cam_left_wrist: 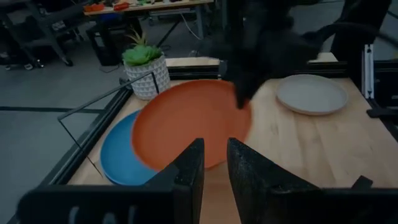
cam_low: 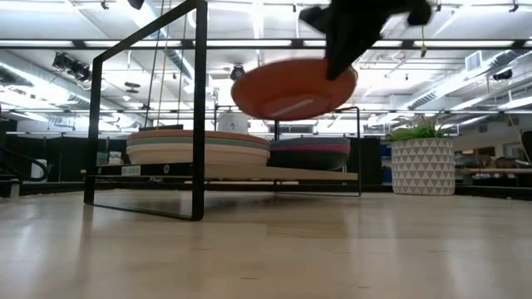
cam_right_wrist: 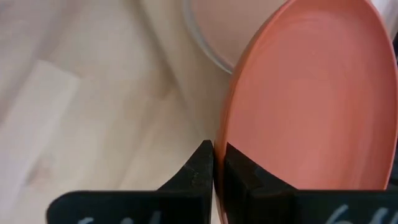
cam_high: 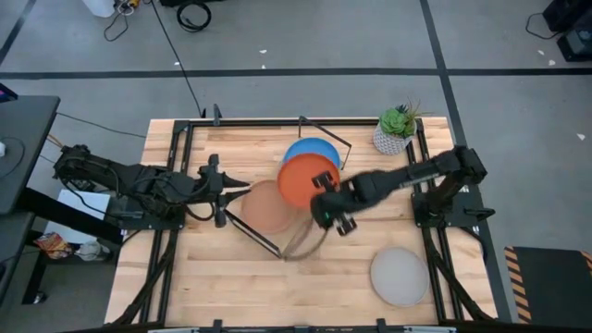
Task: Place and stack plates onto a shelf
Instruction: Stack the orange plate on top of the blue plate on the shelf, then stack the light gray plate on top of he brown plate on the shelf
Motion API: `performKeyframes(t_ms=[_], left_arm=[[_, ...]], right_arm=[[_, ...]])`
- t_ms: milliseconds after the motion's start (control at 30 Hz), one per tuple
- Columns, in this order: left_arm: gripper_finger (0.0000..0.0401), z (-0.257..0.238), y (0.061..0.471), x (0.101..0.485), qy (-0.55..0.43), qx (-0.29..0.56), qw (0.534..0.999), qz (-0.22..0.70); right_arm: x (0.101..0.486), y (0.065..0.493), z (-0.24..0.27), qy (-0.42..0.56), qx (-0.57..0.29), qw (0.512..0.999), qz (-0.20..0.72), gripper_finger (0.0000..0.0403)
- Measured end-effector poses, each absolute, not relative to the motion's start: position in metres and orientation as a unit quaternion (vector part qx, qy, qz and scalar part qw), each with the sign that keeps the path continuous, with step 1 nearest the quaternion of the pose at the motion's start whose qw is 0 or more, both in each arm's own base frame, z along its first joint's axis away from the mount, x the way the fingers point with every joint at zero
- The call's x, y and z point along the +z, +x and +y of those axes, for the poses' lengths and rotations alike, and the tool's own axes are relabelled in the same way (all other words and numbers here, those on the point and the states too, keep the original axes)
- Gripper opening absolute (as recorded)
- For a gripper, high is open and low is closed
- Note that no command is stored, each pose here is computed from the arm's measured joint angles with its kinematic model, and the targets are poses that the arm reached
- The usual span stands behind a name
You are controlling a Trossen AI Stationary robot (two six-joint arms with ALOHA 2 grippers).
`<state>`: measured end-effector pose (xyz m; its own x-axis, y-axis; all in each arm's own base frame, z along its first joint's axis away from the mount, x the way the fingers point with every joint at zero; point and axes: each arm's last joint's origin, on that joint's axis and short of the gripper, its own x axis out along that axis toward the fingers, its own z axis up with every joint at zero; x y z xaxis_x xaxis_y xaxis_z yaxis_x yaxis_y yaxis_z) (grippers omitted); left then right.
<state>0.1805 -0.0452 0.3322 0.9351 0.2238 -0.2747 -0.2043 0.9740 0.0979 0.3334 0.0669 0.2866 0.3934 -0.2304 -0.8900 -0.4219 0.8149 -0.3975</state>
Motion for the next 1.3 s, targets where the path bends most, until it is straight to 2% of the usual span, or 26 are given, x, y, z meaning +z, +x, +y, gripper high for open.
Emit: performKeyframes(t_ms=[200,433,633,767,900,1100,1300], left_arm=[[0.0078,-0.047,0.180,0.332,0.033,0.104,0.984,0.143],[0.0078,-0.047,0.179,0.333,0.032,0.101,0.984,0.142],[0.0078,-0.047,0.179,0.333,0.030,0.101,0.984,0.141],[0.0078,-0.047,0.179,0.333,0.034,0.101,0.984,0.143],[0.0078,-0.047,0.179,0.332,0.036,0.101,0.984,0.145],[0.0078,-0.047,0.179,0.332,0.037,0.101,0.983,0.149],[0.0078,-0.047,0.178,0.330,0.040,0.099,0.982,0.156]], right_arm=[[0.278,0.341,0.015,-0.255,0.048,0.785,0.562,0.0023],[0.261,0.343,-0.019,-0.231,0.040,0.795,0.559,0.0028],[0.260,0.343,-0.026,-0.215,0.029,0.799,0.560,0.0079],[0.274,0.343,-0.007,-0.213,0.040,0.800,0.559,0.0119],[0.286,0.340,0.018,-0.224,0.046,0.805,0.548,0.0140],[0.283,0.328,0.064,-0.175,0.113,0.801,0.561,0.0142],[0.258,0.309,0.110,-0.144,0.121,0.788,0.586,0.0142]])
